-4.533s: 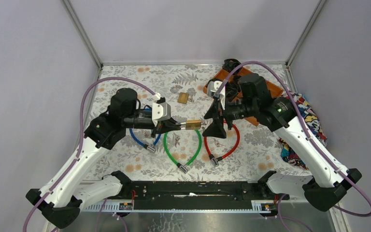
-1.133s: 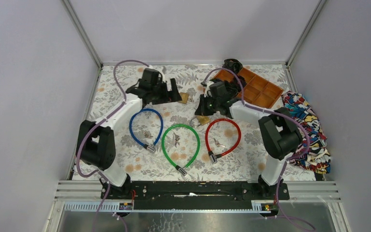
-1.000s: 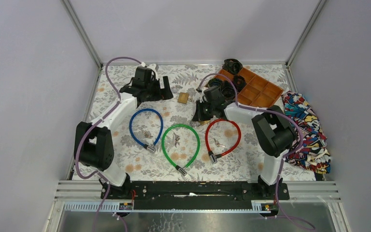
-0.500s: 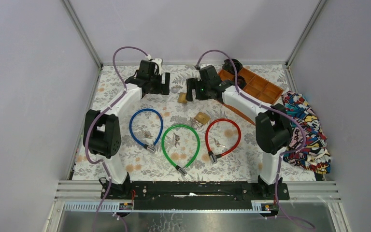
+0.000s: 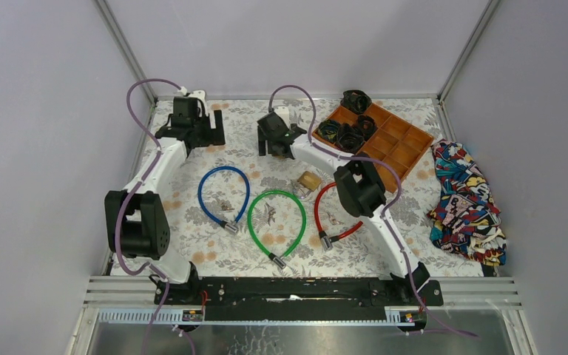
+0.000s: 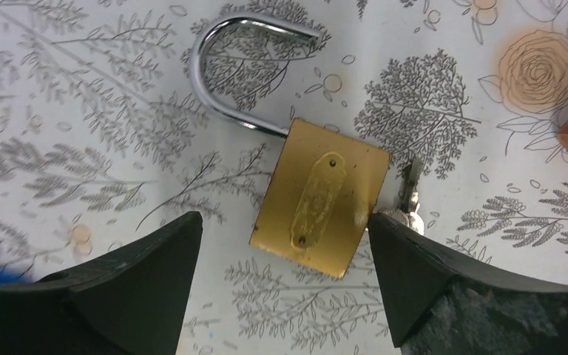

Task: Lock with the key
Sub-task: Pick up the lock from the center of the board.

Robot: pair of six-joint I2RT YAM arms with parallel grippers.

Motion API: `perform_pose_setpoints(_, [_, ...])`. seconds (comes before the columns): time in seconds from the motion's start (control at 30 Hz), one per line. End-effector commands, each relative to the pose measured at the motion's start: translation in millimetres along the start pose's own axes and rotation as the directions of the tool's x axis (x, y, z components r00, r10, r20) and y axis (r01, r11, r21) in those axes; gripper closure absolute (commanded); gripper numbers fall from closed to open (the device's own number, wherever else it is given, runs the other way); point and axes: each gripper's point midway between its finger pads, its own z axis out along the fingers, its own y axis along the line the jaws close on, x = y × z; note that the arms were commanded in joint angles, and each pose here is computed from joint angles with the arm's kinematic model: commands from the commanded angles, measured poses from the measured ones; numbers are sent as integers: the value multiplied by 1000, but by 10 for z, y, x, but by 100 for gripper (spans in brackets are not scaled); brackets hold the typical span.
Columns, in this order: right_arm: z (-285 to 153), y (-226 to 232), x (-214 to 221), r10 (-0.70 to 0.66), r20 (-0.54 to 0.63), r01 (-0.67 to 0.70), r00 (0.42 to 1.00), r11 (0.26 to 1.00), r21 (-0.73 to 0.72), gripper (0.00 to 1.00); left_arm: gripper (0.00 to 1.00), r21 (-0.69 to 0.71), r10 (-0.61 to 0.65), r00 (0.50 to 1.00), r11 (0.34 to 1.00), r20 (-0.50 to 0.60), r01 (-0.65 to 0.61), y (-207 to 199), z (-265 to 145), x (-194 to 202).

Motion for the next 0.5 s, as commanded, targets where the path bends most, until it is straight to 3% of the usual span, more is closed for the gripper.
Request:
perform_pose_setpoints(0.0, [35,-128,-346,-22,115,7,993,991,136,11,4,55,14,1000,998,17,-15,-95,-10,-3])
perform_pose_setpoints(0.3, [113,-461,82,-163,14,155,987,960,234,17,4,83,-6,1000,997,14,5,-153,1,-11])
perform_pose_setpoints(0.47, [-52,-588,-21,-235,29,222,972,947,233,21,4,94,-11,1000,996,8,10,-173,1,12])
